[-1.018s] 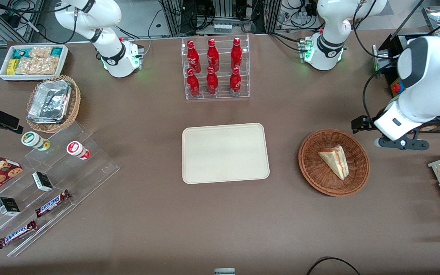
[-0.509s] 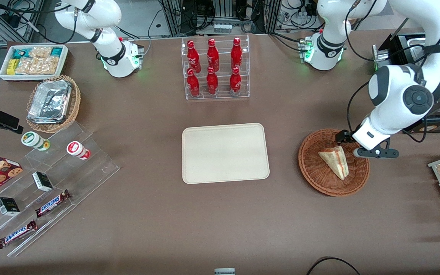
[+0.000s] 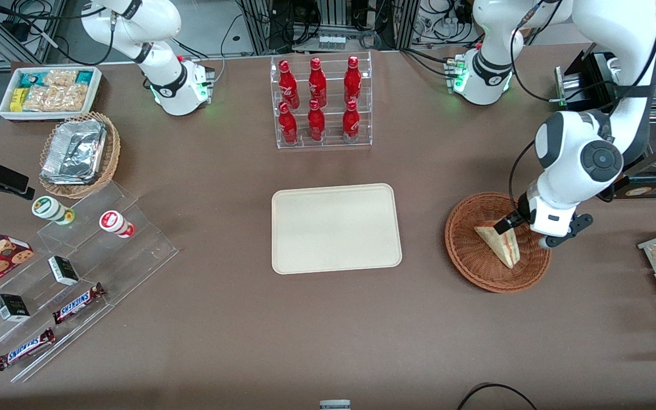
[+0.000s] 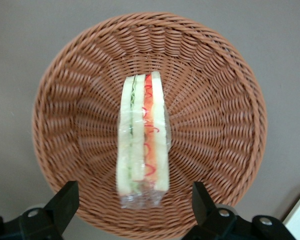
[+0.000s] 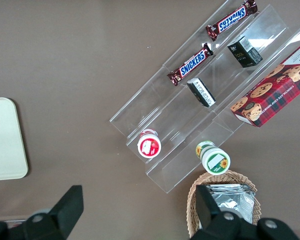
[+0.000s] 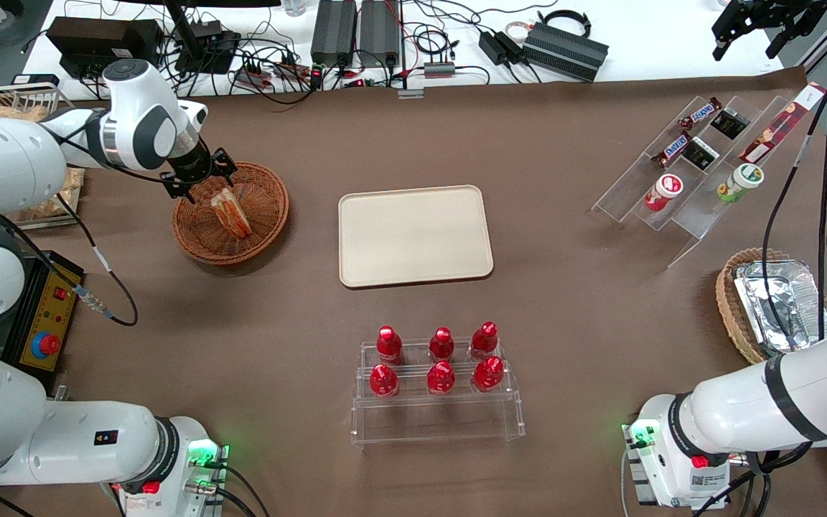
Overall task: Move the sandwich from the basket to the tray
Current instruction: 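Lower the open left gripper around the wrapped sandwich wedge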
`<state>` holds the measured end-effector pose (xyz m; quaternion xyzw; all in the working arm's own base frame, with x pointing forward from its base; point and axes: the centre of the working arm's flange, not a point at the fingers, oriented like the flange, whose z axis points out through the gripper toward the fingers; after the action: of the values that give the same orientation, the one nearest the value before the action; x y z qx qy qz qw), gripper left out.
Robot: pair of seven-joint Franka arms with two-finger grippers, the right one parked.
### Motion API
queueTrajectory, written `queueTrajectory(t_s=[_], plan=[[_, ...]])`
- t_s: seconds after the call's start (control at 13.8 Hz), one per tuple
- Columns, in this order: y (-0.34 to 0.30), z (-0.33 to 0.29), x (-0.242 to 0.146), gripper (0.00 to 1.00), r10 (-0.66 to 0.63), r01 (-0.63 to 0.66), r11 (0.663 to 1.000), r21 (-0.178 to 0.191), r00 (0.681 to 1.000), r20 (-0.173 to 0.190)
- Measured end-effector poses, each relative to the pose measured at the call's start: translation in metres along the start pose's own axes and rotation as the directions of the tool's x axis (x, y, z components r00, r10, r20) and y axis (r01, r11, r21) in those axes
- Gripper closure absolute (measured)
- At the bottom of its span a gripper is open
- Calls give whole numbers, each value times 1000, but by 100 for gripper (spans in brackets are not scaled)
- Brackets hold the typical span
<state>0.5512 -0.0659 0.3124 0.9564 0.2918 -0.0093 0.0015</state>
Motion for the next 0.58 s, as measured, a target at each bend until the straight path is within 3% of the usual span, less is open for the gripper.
queueTrajectory(t_s=[0.29,0.58], plan=[[10,13,-6,0,-68,68,998,1,998,4],[8,30,-5,0,-36,36,998,43,999,0]])
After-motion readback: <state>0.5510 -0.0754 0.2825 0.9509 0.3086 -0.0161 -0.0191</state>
